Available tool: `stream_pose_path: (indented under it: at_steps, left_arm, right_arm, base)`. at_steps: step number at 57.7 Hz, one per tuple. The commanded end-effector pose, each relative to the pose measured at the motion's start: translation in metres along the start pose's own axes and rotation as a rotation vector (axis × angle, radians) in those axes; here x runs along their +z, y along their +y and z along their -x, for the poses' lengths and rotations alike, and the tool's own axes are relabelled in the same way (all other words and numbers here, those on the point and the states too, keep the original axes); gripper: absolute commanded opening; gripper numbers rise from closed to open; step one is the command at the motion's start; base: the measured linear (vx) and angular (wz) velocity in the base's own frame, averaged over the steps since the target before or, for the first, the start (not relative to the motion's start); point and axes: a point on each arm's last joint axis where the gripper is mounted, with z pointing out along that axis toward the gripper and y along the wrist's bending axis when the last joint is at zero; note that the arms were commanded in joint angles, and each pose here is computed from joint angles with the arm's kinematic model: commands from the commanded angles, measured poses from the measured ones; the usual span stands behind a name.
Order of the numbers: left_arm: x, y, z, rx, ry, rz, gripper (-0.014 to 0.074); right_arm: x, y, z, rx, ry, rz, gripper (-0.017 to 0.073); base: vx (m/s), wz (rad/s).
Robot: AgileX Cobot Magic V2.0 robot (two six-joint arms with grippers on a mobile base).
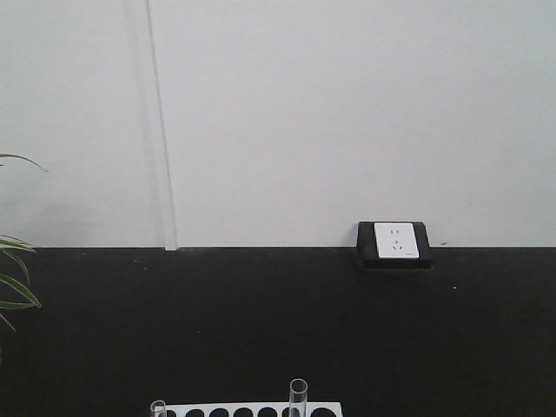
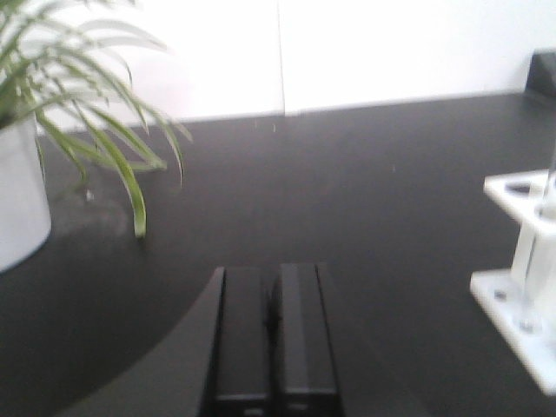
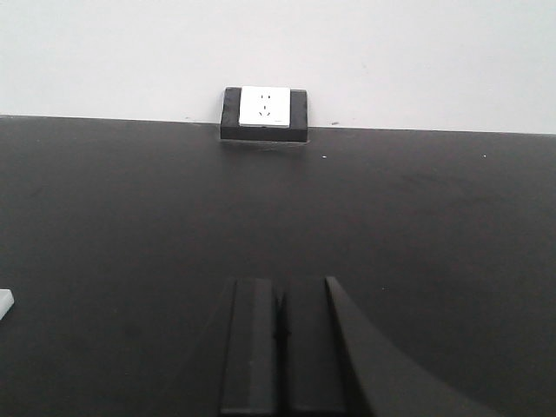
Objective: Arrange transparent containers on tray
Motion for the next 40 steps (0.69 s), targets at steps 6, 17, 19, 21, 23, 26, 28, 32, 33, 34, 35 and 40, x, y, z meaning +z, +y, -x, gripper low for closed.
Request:
stream_pose_path:
  at_steps: [6,17,19,21,23,26,28,32,33,34,35,40]
  left_arm:
    - [0.000,-0.001,0.012,-0.016,-0.207,-0.016,-0.0007]
    - [-0.006,-0.002,0.030,-0.017,-0.403,-0.031,-0.0007]
    - [-0.008,-0.003,0.036,-0.018,-0.442,-0.033,-0.0007]
    - [-0.011,-0.003,0.043,-0.018,-0.467,-0.034,-0.0007]
    - [-0.013,-0.003,0.050,-0.018,-0.479,-0.034,-0.0007]
    - [-0.018,-0.003,0.065,-0.018,-0.493,-0.033,-0.0007]
    - [-0.023,-0.003,0.077,-0.018,-0.498,-0.031,-0.0007]
    - [-0.033,-0.004,0.106,-0.016,-0.498,-0.027,-0.0007]
    - [-0.034,-0.004,0.112,-0.015,-0.493,-0.026,-0.0007]
    - [-0.035,-0.004,0.117,-0.014,-0.479,-0.024,-0.0007]
    - [-0.036,-0.004,0.122,-0.012,-0.468,-0.022,-0.0007]
    - [-0.038,-0.004,0.148,0.011,-0.384,-0.007,-0.0007]
  right_arm:
    - [-0.002,0.001,0.016,-0.001,-0.199,0.009,-0.0011]
    - [-0.007,0.002,0.032,-0.002,-0.378,0.018,-0.0011]
    - [-0.008,0.002,0.036,0.009,-0.404,0.020,-0.0011]
    - [-0.010,0.001,0.043,0.023,-0.420,0.019,-0.0011]
    - [-0.013,0.000,0.049,0.031,-0.429,0.018,-0.0010]
    - [-0.017,-0.001,0.064,0.028,-0.430,0.013,-0.0009]
    - [-0.021,-0.002,0.073,0.023,-0.420,0.009,-0.0009]
    - [-0.026,-0.004,0.097,0.013,-0.356,-0.002,-0.0008]
    - [-0.028,-0.005,0.106,0.009,-0.348,-0.005,-0.0008]
    - [-0.028,-0.005,0.110,0.006,-0.334,-0.008,-0.0008]
    - [-0.028,-0.006,0.117,0.000,-0.310,-0.011,-0.0008]
    - [-0.023,-0.008,0.134,-0.016,-0.232,-0.022,-0.0008]
  base:
    - [0.00,0.00]
    - [0.00,0.00]
    - [0.00,0.00]
    - [0.00,0.00]
    - [0.00,0.00]
    - [0.00,0.00]
    - [0.00,0.00]
    - [0.00,0.00]
    - [0.00,0.00]
    - [0.00,0.00]
    - [0.00,0.00]
    - [0.00,0.00]
